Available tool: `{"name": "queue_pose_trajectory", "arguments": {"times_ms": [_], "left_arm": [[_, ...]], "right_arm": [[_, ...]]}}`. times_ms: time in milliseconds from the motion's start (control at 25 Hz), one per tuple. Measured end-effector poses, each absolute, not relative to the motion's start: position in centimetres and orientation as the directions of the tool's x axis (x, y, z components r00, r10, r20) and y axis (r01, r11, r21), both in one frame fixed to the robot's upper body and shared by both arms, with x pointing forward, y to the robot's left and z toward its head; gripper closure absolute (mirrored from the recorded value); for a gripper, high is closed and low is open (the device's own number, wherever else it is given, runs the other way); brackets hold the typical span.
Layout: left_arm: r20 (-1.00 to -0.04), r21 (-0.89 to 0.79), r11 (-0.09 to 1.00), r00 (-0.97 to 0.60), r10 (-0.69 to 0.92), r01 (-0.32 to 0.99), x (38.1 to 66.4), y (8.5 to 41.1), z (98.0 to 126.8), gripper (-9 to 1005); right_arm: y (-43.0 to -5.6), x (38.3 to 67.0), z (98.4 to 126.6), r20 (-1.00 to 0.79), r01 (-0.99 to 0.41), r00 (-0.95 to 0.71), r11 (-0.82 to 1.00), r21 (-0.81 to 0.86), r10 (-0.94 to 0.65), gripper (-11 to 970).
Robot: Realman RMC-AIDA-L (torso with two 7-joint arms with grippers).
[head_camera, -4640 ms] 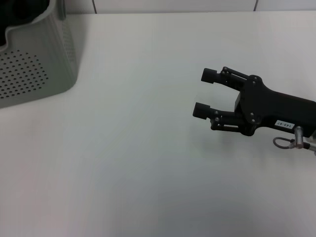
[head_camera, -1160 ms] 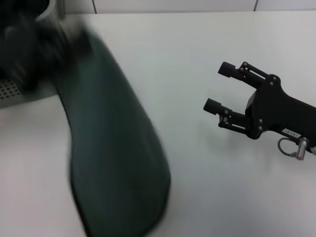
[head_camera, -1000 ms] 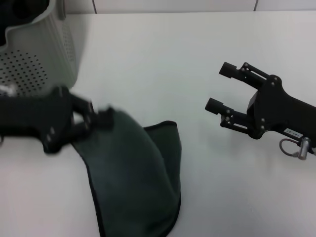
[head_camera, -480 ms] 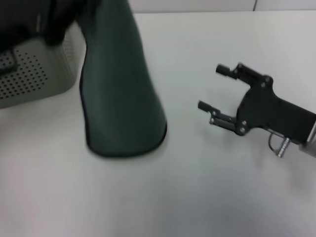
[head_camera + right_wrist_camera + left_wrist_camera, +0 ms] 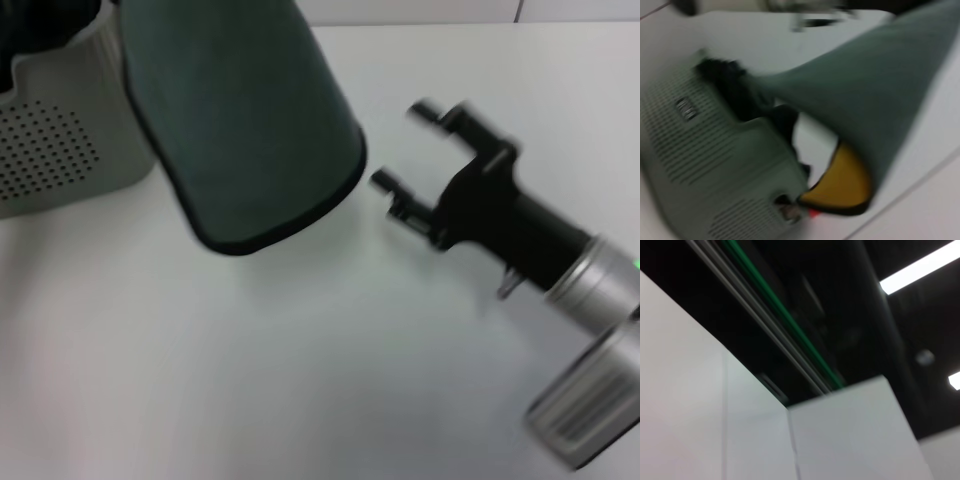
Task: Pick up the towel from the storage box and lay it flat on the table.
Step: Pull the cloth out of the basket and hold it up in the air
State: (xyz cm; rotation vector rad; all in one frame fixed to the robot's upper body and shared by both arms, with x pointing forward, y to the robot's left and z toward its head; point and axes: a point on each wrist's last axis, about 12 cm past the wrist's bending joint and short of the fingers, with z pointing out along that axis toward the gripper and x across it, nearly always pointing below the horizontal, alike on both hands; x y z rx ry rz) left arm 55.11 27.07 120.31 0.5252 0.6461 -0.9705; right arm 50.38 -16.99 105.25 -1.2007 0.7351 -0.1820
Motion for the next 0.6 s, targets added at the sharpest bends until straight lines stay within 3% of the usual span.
{"name": "queue_pose_trajectory", "arguments": {"times_ms": [200, 600], "left_arm": [[-0.674, 0.09, 0.504, 0.425, -0.605, 0.859, 56.1, 26.0, 120.5, 964], [-0.694, 0.066, 0.543, 0.43, -0.578, 0.837, 57.3, 24.9, 120.4, 964]], "right_arm": [[-14.7, 48.3, 104.1, -0.222, -0.131, 0.823, 0.207, -0.97, -0.523, 226], [-12.6, 46.4, 104.3, -0.041, 0.015, 0.89, 0.119, -0.993, -0.453, 241]]}}
